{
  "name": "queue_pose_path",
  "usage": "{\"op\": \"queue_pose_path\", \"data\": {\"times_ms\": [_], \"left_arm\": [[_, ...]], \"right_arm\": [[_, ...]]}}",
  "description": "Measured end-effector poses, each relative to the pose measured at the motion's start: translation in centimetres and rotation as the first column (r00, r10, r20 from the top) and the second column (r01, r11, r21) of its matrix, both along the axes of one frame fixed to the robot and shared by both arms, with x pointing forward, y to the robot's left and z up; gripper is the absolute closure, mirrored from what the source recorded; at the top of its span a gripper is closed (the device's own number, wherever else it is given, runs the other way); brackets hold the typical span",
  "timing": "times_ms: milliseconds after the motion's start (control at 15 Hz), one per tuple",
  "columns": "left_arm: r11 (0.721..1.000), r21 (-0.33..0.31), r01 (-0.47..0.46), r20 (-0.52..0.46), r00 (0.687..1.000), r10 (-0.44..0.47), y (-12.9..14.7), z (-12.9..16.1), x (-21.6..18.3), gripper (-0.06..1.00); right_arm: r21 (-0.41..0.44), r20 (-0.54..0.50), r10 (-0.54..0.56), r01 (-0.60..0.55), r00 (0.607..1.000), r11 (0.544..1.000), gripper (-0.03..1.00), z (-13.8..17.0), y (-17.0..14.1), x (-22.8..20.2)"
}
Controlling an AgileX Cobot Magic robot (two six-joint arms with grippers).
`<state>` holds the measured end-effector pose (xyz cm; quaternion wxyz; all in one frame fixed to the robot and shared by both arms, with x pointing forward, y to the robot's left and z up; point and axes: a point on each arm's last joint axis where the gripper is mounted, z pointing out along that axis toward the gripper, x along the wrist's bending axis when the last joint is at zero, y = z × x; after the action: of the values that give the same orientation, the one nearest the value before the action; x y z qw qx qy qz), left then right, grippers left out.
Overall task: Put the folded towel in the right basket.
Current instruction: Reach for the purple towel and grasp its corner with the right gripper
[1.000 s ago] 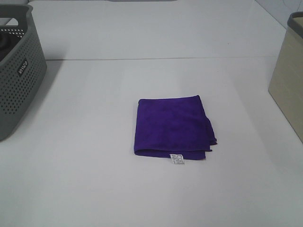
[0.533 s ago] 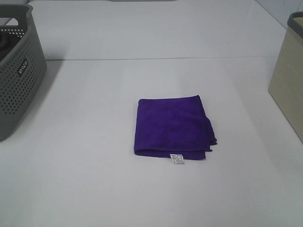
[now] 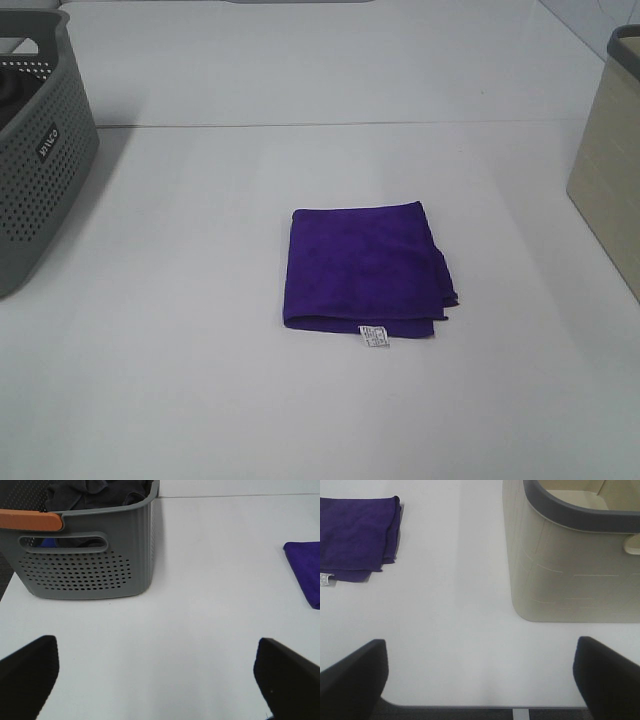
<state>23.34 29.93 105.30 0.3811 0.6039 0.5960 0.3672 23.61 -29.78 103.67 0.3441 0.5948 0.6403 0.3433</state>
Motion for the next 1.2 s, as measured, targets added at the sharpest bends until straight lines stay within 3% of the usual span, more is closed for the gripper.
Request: {"op": "queue_pose_path", "data": {"times_ms": [1200], "left_arm": [[1.0,-0.022,0.015,0.0,1.0,-0.015,-0.21,0.0,0.0,-0.05]], "right_arm": [[-0.009,0.0,-0.006,0.006,1.0,1.0,0.0,0.0,-0.09,0.0]]}}
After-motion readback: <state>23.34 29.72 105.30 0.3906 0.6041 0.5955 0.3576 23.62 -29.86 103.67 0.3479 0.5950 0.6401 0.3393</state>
